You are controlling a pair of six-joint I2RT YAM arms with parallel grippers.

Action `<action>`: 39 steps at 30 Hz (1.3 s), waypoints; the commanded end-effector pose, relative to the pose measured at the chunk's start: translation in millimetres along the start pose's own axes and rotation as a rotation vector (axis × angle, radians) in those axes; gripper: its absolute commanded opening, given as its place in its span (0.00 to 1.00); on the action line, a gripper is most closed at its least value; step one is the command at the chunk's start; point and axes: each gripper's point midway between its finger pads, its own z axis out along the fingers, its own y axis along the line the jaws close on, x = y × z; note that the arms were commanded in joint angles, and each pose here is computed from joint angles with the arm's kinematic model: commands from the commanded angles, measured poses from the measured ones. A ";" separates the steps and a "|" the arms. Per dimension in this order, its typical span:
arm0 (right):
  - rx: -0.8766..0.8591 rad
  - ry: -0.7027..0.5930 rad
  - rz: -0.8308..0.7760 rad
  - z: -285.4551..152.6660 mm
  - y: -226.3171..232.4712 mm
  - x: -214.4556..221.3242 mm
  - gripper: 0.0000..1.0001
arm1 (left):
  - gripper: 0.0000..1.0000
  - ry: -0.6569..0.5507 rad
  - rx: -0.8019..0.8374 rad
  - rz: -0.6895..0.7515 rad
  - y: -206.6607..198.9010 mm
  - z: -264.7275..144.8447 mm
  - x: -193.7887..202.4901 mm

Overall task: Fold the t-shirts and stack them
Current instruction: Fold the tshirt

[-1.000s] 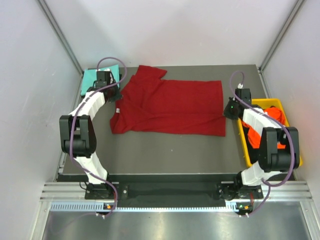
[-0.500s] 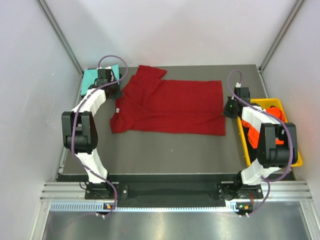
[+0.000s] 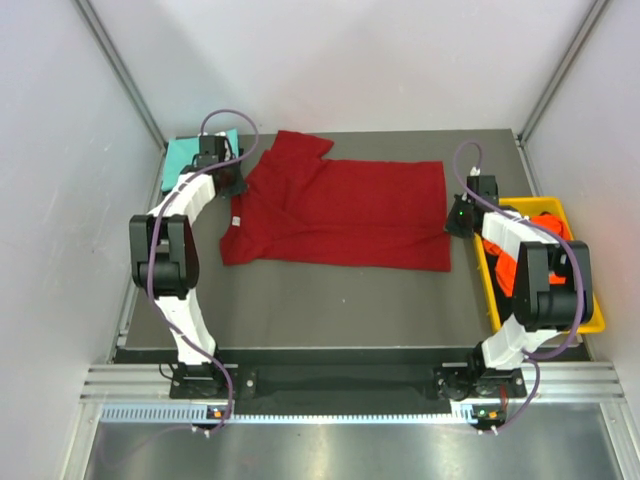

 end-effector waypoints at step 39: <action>-0.039 0.084 0.234 -59.4 21.9 45.2 0.42 | 0.52 -0.020 0.141 -0.027 -42.0 -95.2 4.7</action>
